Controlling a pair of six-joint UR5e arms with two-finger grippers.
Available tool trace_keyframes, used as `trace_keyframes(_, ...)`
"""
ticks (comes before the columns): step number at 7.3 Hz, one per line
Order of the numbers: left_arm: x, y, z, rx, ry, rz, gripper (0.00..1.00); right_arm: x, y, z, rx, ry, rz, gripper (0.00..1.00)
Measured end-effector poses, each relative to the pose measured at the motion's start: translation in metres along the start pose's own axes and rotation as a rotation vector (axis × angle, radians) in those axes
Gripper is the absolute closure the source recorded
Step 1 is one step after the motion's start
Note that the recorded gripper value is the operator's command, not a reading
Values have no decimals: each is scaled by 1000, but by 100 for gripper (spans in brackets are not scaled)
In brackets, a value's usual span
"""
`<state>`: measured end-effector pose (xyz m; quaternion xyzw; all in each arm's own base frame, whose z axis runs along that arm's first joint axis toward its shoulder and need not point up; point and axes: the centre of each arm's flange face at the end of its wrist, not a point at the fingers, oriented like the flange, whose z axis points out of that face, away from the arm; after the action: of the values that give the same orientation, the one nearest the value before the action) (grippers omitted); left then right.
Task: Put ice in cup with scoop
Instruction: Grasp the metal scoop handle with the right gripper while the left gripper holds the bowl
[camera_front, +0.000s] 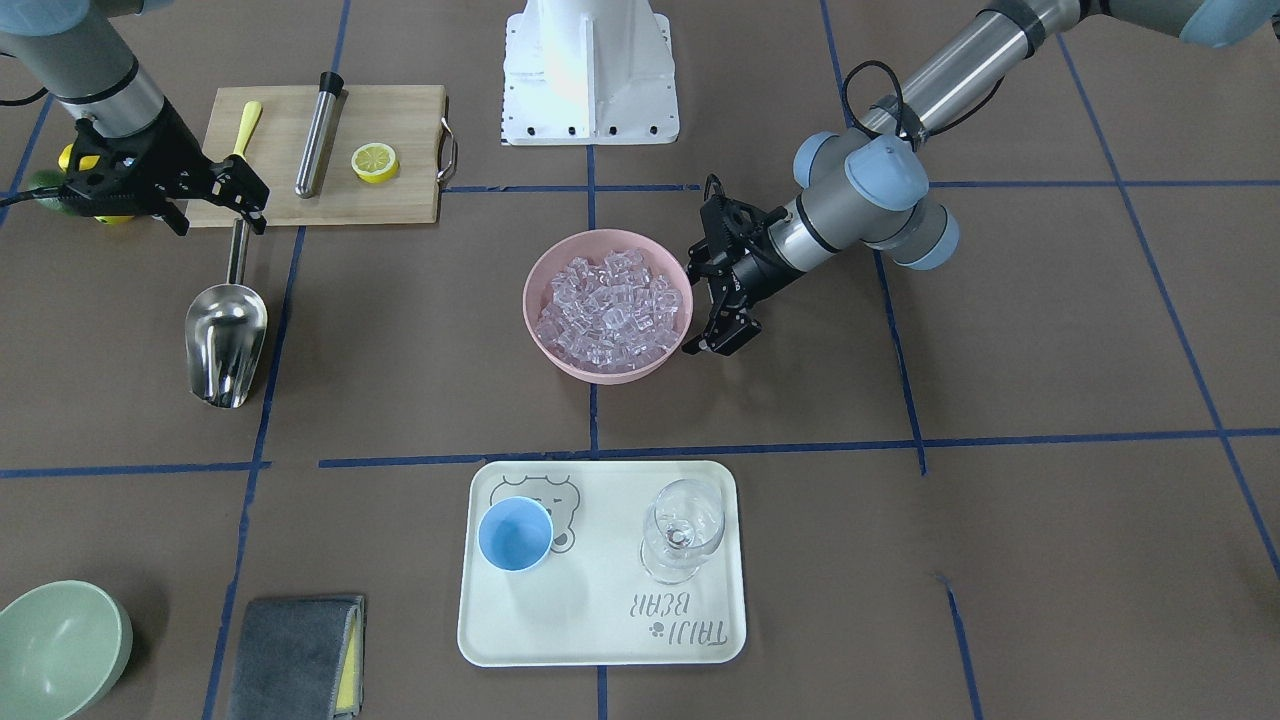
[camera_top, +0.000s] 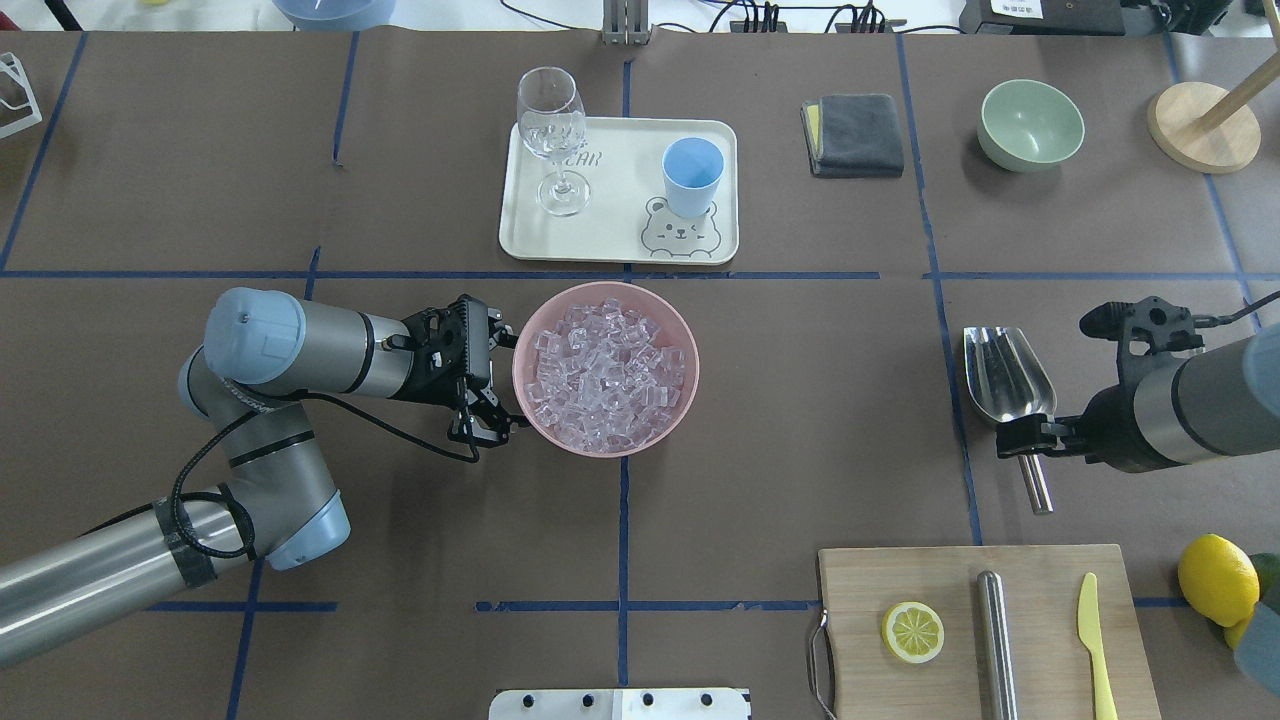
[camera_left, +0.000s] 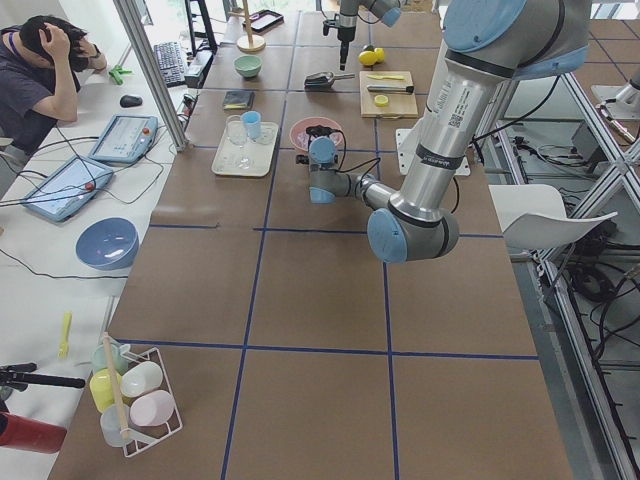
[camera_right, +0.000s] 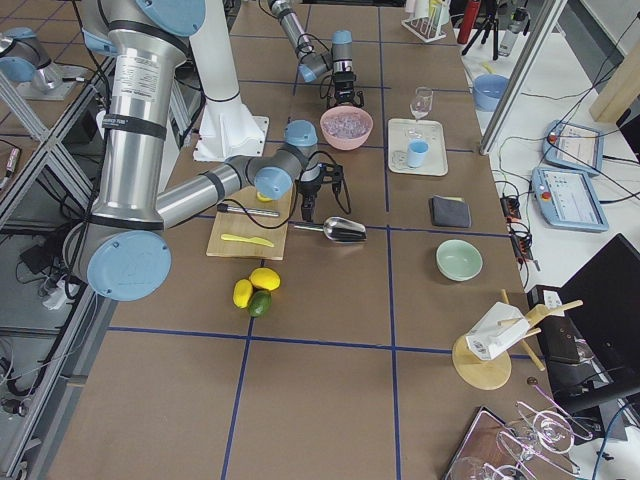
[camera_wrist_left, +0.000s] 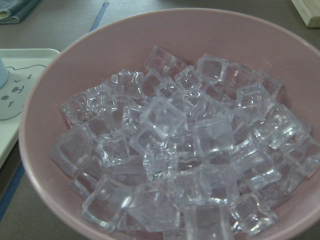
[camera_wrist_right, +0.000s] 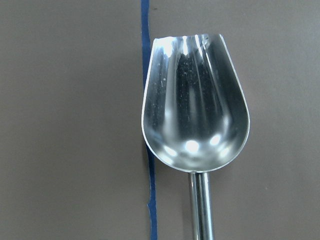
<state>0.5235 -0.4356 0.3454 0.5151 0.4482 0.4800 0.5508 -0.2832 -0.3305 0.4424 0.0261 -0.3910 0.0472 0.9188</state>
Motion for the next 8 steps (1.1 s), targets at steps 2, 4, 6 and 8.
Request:
trace_keyframes(2,0,1,0,-1,-1,-1,0,7,11,20,-17,40,0,12)
trace_keyframes(4,0,2,-1,-1,-2,-1,0,9,17,40,-42,65,-11,24)
trace_keyframes(6,0,2,-1,1,-2,0,0,8,23,52,-62,78,-25,100)
trace_keyframes(8,0,2,-1,1,-2,0,0,9,24,56,-67,84,-51,100)
